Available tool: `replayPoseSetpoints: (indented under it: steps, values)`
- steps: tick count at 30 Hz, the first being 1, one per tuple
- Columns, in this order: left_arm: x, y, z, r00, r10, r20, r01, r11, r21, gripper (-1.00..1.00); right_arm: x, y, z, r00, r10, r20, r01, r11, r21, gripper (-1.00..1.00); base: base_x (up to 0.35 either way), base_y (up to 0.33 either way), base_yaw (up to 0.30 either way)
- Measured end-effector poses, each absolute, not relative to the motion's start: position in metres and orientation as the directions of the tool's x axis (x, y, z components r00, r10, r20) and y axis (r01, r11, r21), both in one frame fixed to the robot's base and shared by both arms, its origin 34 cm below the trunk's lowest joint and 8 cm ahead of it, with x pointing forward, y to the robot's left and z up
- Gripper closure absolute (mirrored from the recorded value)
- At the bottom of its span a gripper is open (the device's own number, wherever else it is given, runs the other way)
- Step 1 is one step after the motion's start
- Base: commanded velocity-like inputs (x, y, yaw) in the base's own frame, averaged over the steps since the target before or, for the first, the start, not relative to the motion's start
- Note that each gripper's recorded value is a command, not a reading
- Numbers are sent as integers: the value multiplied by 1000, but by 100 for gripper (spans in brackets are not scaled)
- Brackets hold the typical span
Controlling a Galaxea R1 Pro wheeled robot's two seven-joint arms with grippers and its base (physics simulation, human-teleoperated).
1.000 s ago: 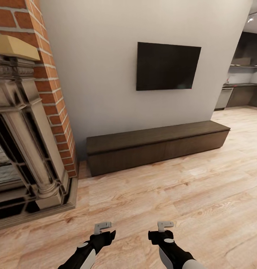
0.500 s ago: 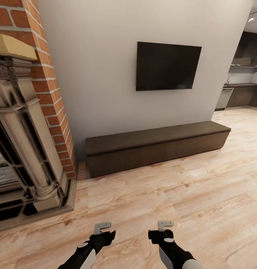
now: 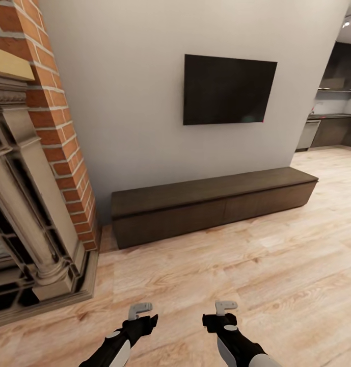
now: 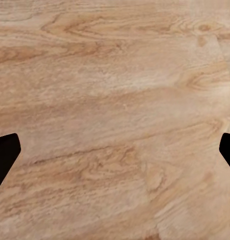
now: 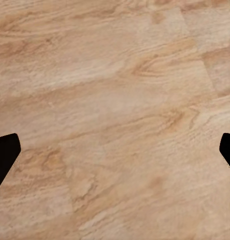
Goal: Place each of the two pumpkins and all three candles from the living room inside a cabinet in the living room (use any cabinet), then make sure every cabinet is closed, and position the cauldron so it is next to a table in the living room.
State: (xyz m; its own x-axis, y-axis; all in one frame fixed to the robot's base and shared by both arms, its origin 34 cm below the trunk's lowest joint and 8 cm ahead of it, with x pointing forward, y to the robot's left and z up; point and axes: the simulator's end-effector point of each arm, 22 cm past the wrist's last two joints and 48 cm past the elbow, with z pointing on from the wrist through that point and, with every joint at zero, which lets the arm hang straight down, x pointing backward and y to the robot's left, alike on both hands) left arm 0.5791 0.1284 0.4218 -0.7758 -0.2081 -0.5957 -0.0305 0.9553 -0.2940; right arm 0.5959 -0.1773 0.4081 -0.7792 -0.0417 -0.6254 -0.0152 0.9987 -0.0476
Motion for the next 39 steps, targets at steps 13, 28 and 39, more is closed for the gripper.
replayPoseSetpoints:
  steps: [13, 28, 39]
  values:
    - [580, 133, 421, -775, -208, -597, -33, 956, -290, -100, 603, -177, 414, -752, -30, -658, -4, 999, -41, -100, 325, 0, 0]
    - [580, 133, 421, -775, -207, -598, -32, 957, -289, -100, 602, -177, 413, -753, -35, -658, -9, 999, -43, -100, 326, 0, 0]
    - [583, 133, 424, -769, -205, -605, -29, 957, -288, -100, 600, -185, 412, -754, -148, -639, -68, 987, -148, -100, 97, 0, 0]
